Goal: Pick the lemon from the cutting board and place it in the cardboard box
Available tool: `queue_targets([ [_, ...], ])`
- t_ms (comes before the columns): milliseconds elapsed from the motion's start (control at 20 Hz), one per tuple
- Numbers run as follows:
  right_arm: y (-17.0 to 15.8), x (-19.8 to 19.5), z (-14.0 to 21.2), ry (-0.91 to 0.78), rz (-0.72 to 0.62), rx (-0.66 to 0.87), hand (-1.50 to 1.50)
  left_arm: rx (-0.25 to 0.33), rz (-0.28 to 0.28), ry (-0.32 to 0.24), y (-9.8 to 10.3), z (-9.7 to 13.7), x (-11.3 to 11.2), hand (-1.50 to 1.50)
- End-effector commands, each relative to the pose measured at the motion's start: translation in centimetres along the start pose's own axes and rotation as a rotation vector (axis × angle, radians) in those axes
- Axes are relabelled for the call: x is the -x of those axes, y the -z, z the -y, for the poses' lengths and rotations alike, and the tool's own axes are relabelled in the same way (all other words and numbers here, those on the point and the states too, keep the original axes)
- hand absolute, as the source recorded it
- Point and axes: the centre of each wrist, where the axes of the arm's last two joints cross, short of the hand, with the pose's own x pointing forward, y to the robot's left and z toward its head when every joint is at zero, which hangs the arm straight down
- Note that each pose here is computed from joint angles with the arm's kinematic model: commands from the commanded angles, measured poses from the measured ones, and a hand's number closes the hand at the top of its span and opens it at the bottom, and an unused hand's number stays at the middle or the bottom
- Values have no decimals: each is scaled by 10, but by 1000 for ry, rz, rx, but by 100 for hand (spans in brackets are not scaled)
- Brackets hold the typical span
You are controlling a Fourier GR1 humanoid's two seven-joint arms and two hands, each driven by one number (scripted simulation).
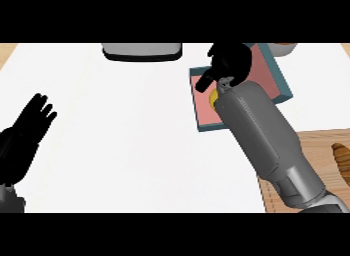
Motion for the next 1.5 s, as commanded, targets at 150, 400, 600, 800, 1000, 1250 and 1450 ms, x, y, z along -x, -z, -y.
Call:
queue_targets([
  [150, -18, 6, -6, 202, 106, 93, -150, 4, -8, 7, 8, 3, -14, 0],
  [400, -10, 31, 4, 531, 36, 285, -150, 3, 12, -8, -3, 1, -1, 0],
  [600, -20, 39, 31, 709, 25, 339, -150, -23, -10, 2, -2, -7, 8, 0],
  [800, -14, 90, 72, 725, 9, 352, -150, -27, -10, -4, 4, -14, 13, 0],
  [1000, -38, 117, 73, 784, -21, 377, -150, -31, -4, -5, 2, 0, 6, 0],
  [1250, -56, 168, 97, 778, 54, 351, -150, -24, 4, -19, 5, -10, 7, 0],
  [1450, -66, 204, 107, 797, 48, 331, -150, -9, 1, 7, 7, -18, 1, 0],
])
